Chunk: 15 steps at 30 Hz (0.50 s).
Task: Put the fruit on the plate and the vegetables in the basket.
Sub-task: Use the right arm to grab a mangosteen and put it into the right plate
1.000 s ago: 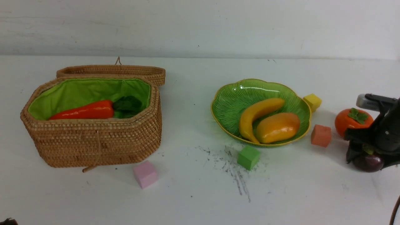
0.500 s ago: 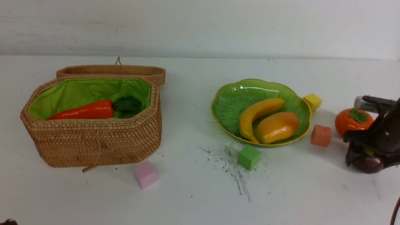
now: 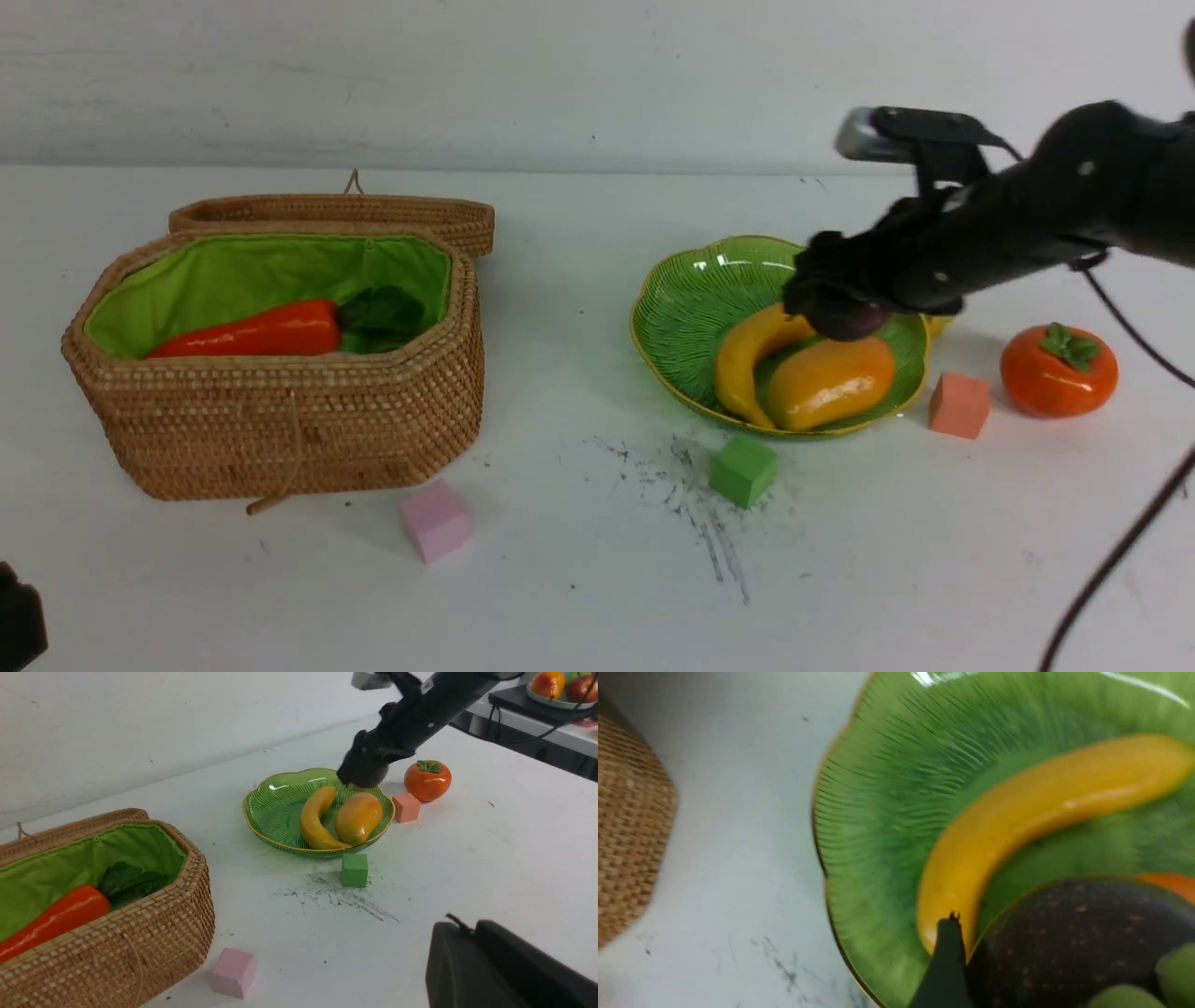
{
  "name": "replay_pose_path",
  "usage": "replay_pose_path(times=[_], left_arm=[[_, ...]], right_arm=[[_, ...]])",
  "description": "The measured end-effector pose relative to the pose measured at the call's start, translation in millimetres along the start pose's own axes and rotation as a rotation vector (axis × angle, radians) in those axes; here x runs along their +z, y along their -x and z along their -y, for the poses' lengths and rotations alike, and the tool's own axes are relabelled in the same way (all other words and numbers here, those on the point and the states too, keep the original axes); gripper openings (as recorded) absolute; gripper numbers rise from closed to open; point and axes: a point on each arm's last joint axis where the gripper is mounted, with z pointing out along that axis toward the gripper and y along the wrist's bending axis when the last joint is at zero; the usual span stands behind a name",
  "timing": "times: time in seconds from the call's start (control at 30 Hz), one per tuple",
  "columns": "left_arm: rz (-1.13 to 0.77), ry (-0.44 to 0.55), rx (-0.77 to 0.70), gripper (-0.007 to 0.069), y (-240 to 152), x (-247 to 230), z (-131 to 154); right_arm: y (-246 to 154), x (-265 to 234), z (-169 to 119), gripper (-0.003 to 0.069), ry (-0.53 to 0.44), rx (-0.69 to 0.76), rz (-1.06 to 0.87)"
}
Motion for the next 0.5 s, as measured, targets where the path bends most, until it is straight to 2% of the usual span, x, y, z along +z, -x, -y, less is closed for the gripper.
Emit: replay_pose_path(times=[0.2, 0.23, 0.37, 0.5], left_arm=[[-0.009, -0.005, -0.003, 0.0039, -1, 0, 0], [-0.017, -0.01, -0.003, 0.0039, -2, 0, 1], [-0.034, -0.021, -0.003, 0.0039, -3, 0, 2], [-0.038, -0.023, -0.003, 0.0041, -3, 0, 2]], right_arm=[[5, 52, -23, 0.0572, 0.039, -0.04, 0.023], [4, 61, -25, 0.0601, 0.048, -0.043, 0.009], [6, 65, -29, 0.0671, 0.061, -0.052, -0.005], [7, 64, -31, 0.0674, 0.065, -0.054, -0.006]])
